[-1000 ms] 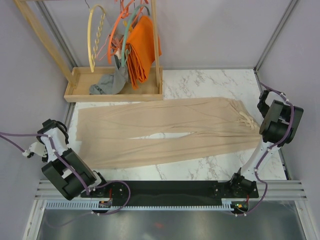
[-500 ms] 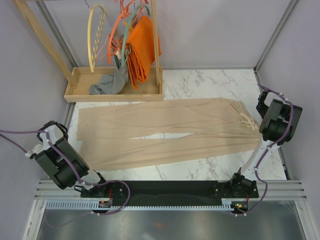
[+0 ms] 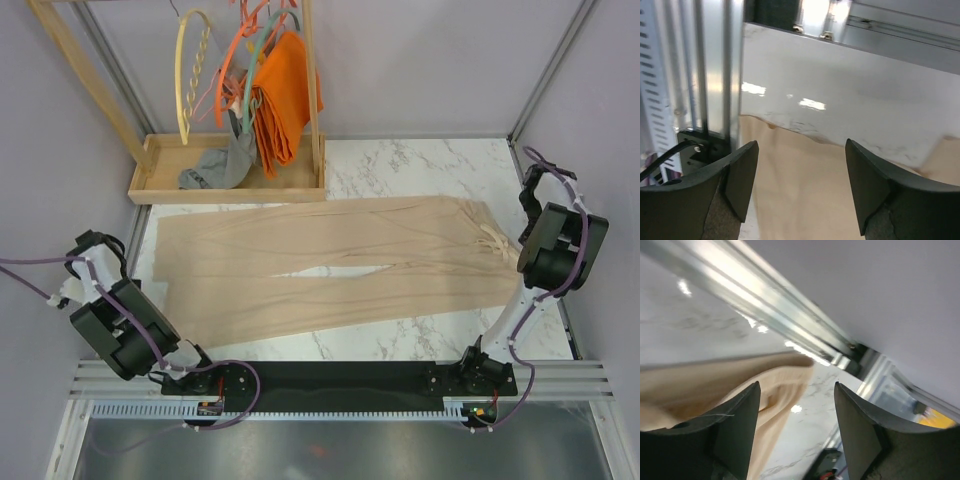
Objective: Place the trousers on the hanger
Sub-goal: Flatten out the trousers at the center of the board.
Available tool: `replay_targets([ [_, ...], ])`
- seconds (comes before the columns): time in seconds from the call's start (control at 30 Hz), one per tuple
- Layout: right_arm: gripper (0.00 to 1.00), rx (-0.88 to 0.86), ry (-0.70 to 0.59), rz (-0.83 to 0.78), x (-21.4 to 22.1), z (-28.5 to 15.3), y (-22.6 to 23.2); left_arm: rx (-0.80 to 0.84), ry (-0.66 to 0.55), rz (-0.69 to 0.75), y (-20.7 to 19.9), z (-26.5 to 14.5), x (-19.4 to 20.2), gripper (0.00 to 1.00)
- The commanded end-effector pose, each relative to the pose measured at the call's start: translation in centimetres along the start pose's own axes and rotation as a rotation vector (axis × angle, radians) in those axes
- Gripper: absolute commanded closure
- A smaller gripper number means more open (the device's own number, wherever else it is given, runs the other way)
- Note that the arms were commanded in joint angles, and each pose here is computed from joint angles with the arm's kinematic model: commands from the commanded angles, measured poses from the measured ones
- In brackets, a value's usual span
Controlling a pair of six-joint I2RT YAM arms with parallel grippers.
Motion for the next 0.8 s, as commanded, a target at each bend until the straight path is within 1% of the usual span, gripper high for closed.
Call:
replay_targets([
  [0.0, 0.32, -0.298, -0.288, 0.079, -4.1, -7.3, 2.9, 0.227, 0.049, -0.034, -4.0, -3.6, -1.5, 0.22],
  [0.03, 0.33, -0.353, -0.347, 0.044, -4.6, -9.3, 4.9, 0.296, 0.131, -0.016, -5.0, -4.6, -0.6, 0.21],
  [0.07, 0.33, -0.371, -0.371, 0.032, -5.2, -10.1, 6.0, 0.354, 0.166, 0.011, -5.7, -5.4, -0.1, 0.19],
  [0.1, 0.34, -0.394, -0.411, 0.046, -6.2, -11.7, 6.4, 0.459, 0.228, 0.025, -7.3, -6.7, 0.7, 0.09],
  [0.13, 0.35, -0.457, -0.422, 0.025, -6.3, -12.9, 8.3, 0.513, 0.242, 0.044, -7.8, -7.5, 1.0, 0.05],
  [0.2, 0.38, -0.52, -0.47, 0.04, -7.3, -14.9, 9.7, 0.599, 0.256, 0.112, -8.9, -8.7, 2.2, 0.06],
  [0.23, 0.39, -0.578, -0.479, 0.029, -7.2, -16.2, 11.3, 0.64, 0.249, 0.126, -9.6, -9.3, 2.6, 0.09],
  [0.27, 0.41, -0.611, -0.489, 0.027, -7.5, -16.7, 12.4, 0.669, 0.254, 0.176, -10.1, -10.0, 3.8, 0.14],
  [0.3, 0.43, -0.631, -0.505, 0.031, -7.9, -17.5, 12.9, 0.685, 0.256, 0.199, -10.4, -10.3, 4.3, 0.17],
  [0.33, 0.44, -0.663, -0.509, 0.007, -7.6, -18.4, 14.5, 0.718, 0.254, 0.251, -11.0, -11.0, 5.5, 0.19],
  [0.37, 0.44, -0.689, -0.525, 0.003, -7.8, -18.9, 15.3, 0.73, 0.259, 0.287, -11.6, -11.3, 6.2, 0.3],
  [0.4, 0.46, -0.708, -0.531, -0.005, -7.9, -19.3, 16.1, 0.748, 0.263, 0.316, -12.1, -11.8, 6.7, 0.37],
  [0.43, 0.47, -0.726, -0.52, -0.03, -7.6, -19.3, 17.5, 0.763, 0.258, 0.378, -12.5, -12.2, 7.7, 0.42],
  [0.47, 0.49, -0.772, -0.508, -0.037, -7.5, -19.5, 18.5, 0.768, 0.254, 0.401, -13.4, -12.5, 7.9, 0.55],
  [0.5, 0.54, -0.788, -0.499, -0.038, -7.6, -19.6, 19.1, 0.772, 0.281, 0.426, -13.7, -12.7, 8.5, 0.63],
  [0.53, 0.57, -0.791, -0.475, -0.047, -7.4, -19.0, 20.1, 0.774, 0.296, 0.434, -14.0, -12.7, 8.7, 0.69],
  [0.57, 0.59, -0.801, -0.479, -0.037, -7.6, -19.2, 20.5, 0.795, 0.308, 0.43, -14.6, -13.2, 8.8, 0.72],
  [0.6, 0.63, -0.802, -0.483, -0.033, -7.8, -19.2, 20.8, 0.795, 0.347, 0.446, -15.0, -13.0, 9.5, 0.73],
  [0.67, 0.65, -0.816, -0.498, -0.026, -8.2, -19.3, 21.5, 0.828, 0.376, 0.469, -16.0, -13.6, 10.1, 0.74],
  [0.7, 0.65, -0.817, -0.498, -0.026, -8.3, -19.2, 21.7, 0.824, 0.411, 0.486, -16.4, -13.4, 10.7, 0.74],
  [0.77, 0.65, -0.797, -0.485, -0.032, -8.4, -18.4, 22.2, 0.828, 0.431, 0.489, -17.3, -13.6, 11.0, 0.73],
])
Point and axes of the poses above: each gripper's point midway between its finger pads, its own z axis out along the fingers, its own y axis along the line the jaws close on, x = y × z, the point moved 3 cm from there along -z, back along the fingers, and after that the axes turned 15 degrees about -z, right-handed, at the moved point
